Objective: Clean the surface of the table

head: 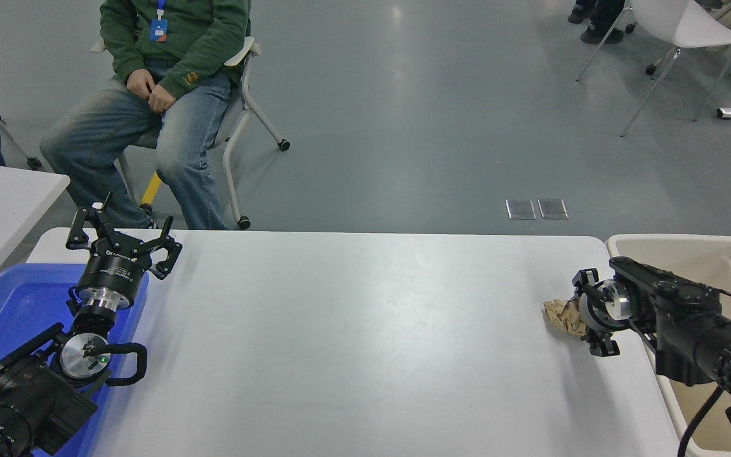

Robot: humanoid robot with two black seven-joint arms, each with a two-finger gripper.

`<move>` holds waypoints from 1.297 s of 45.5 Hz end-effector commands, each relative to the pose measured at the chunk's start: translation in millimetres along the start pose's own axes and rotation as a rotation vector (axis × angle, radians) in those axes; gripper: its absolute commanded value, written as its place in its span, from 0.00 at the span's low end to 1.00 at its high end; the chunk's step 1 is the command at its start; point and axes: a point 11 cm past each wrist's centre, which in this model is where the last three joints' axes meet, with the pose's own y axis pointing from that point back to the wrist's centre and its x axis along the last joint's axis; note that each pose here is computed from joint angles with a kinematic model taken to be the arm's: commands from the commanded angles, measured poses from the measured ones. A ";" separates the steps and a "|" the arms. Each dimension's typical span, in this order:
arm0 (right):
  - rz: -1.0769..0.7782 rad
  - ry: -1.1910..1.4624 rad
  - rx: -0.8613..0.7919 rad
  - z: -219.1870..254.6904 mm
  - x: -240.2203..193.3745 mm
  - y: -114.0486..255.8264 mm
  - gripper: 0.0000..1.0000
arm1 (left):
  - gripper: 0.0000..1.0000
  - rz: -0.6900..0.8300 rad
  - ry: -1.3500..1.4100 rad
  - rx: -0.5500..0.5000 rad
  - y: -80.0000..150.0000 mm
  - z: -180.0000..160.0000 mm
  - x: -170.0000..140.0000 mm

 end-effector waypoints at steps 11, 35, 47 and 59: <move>-0.013 0.056 0.019 -4.0 -1.6 1.2 0.00 | 1.00 0.000 0.000 0.000 0.0 0.0 0.0; -0.179 0.127 0.170 -39.7 18.8 38.4 0.00 | 1.00 0.000 0.000 0.000 0.0 0.0 0.0; -0.286 0.160 0.330 -57.7 20.4 81.2 0.00 | 1.00 0.000 0.000 0.000 0.0 0.0 0.0; -0.314 0.184 0.438 -67.3 47.6 131.4 0.00 | 1.00 0.000 0.000 0.000 0.0 0.0 0.0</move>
